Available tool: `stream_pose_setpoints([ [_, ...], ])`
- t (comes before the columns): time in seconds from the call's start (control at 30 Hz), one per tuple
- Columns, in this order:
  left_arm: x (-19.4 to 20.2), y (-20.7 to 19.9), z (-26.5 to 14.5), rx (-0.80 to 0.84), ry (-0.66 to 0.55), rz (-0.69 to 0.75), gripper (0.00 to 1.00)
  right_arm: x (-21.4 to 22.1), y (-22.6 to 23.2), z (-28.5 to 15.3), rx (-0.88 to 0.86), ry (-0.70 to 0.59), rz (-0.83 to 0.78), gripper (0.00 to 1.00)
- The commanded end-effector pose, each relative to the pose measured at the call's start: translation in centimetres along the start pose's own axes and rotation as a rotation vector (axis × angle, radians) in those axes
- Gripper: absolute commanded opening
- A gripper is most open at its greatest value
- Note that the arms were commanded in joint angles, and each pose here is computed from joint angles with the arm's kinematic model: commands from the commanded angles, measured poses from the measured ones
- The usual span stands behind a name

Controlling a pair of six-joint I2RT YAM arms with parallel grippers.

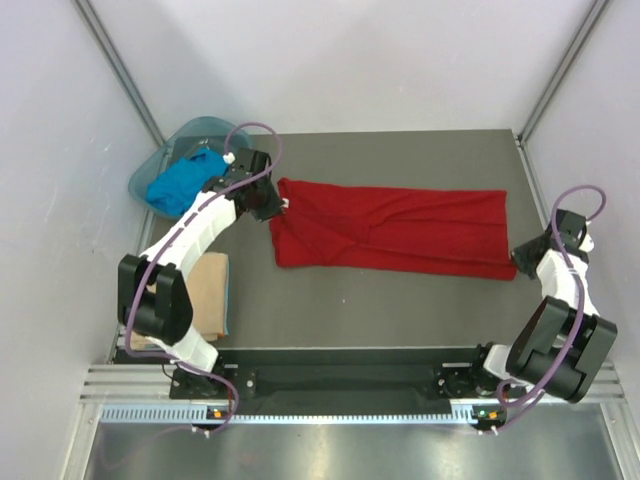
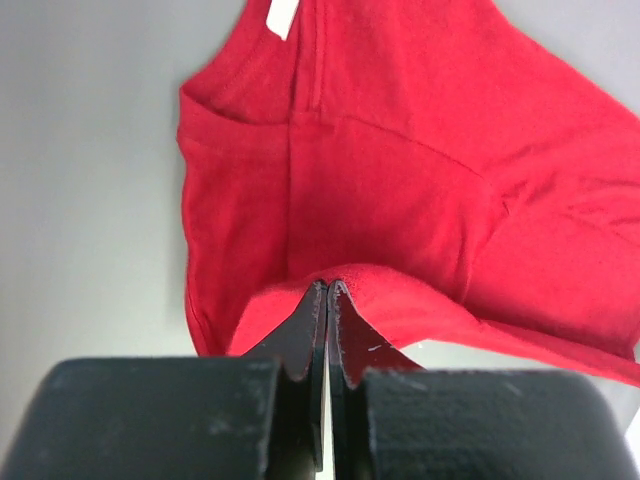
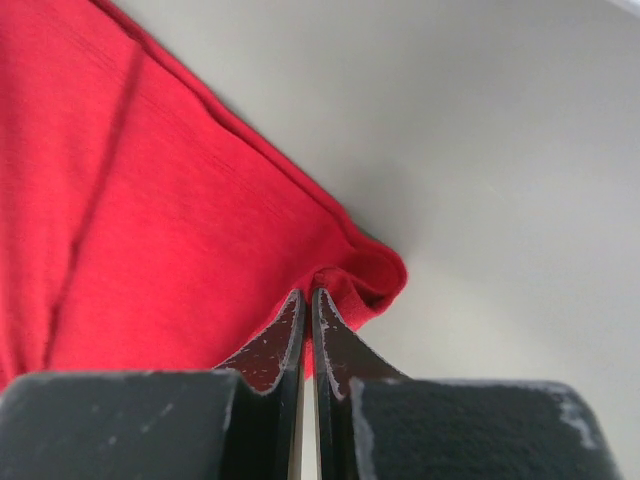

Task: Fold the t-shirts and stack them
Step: Fold the tshirt

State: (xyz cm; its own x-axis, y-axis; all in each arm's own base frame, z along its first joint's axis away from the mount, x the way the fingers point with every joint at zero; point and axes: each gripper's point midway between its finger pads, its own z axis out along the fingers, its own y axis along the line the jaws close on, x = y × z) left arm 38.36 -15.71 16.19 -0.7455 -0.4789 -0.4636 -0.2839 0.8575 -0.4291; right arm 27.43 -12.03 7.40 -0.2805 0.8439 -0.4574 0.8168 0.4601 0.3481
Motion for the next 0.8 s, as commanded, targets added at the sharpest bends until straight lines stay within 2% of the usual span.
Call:
stream_pose_setpoints([
  [0.0,-2.1,-1.1,0.8,0.026,-0.031,0.014,0.0,-3.3,3.5,-0.5,-0.066,-0.085,-0.028,0.0],
  [0.37,-3.6,-2.5,4.8,0.027,0.025,0.04,0.0,-4.6,6.2,2.7,-0.048,-0.045,-0.009,0.0],
  [0.5,-3.8,-1.0,6.4,-0.068,0.034,0.057,0.0,-4.8,6.6,3.6,-0.038,-0.035,-0.008,0.0],
  [0.77,-4.7,-0.5,8.1,-0.105,0.019,0.06,0.0,-4.6,8.6,4.9,-0.056,-0.021,-0.035,0.0],
])
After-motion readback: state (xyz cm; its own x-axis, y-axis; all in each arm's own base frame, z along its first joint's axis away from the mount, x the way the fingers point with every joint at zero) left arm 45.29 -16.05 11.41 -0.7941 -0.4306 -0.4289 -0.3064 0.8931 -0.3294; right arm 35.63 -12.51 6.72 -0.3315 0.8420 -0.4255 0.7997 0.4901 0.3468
